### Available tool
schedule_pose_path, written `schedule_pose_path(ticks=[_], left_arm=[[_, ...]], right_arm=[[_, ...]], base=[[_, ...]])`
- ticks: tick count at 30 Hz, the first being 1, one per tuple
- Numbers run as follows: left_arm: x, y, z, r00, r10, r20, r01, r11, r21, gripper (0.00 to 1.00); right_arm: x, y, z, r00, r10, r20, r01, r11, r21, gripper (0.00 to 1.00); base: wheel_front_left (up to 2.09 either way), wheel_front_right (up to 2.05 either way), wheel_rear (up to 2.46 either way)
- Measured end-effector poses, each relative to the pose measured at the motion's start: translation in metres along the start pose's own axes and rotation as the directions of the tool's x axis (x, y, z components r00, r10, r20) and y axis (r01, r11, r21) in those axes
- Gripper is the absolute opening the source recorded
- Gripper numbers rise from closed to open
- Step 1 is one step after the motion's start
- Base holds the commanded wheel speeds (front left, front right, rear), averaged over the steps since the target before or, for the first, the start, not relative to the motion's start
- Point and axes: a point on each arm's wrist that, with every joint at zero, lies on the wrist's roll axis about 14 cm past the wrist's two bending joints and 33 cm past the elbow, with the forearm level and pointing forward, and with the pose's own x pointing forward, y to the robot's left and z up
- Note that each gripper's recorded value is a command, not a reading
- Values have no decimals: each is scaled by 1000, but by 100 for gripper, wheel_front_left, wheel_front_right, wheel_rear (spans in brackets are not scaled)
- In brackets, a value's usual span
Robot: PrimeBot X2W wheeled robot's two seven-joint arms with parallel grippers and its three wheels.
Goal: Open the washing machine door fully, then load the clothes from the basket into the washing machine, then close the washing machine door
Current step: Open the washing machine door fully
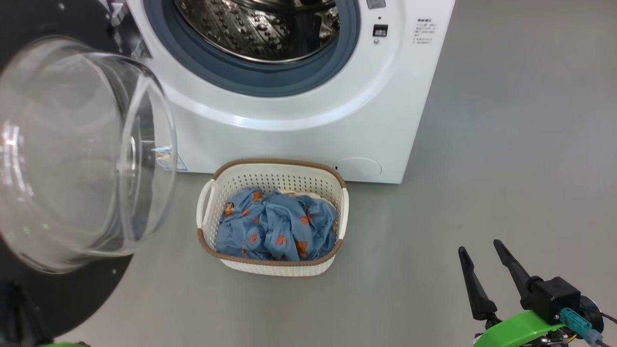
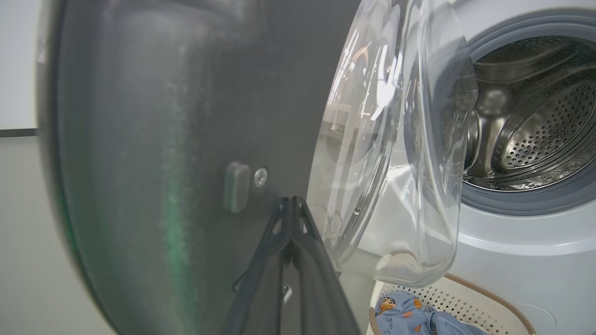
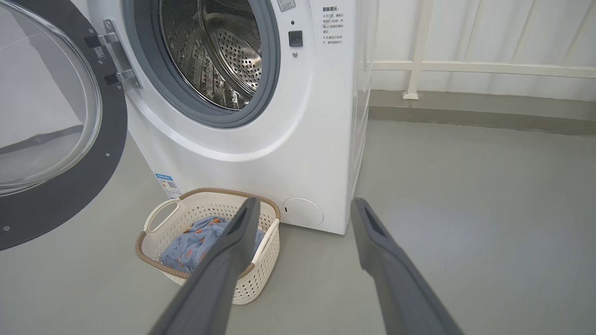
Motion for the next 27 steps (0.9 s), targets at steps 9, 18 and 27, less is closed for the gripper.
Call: schedule_pose_path(ticks=[9, 18, 27], left_arm=[[30, 28, 3, 994, 109, 9, -109, 994, -11, 0], [57, 43, 0, 985, 173, 0, -173, 985, -7, 0], [83, 59, -3, 972, 237, -5, -237, 971, -18, 0]], right_arm=[[6, -8, -13, 999, -10, -31, 10, 1000, 1, 100], [19, -15, -18, 999, -14, -35, 14, 1000, 1, 100], [27, -20, -28, 998, -16, -55, 16, 1000, 3, 100]], base=[[0, 0, 0], [0, 0, 0], [0, 0, 0]])
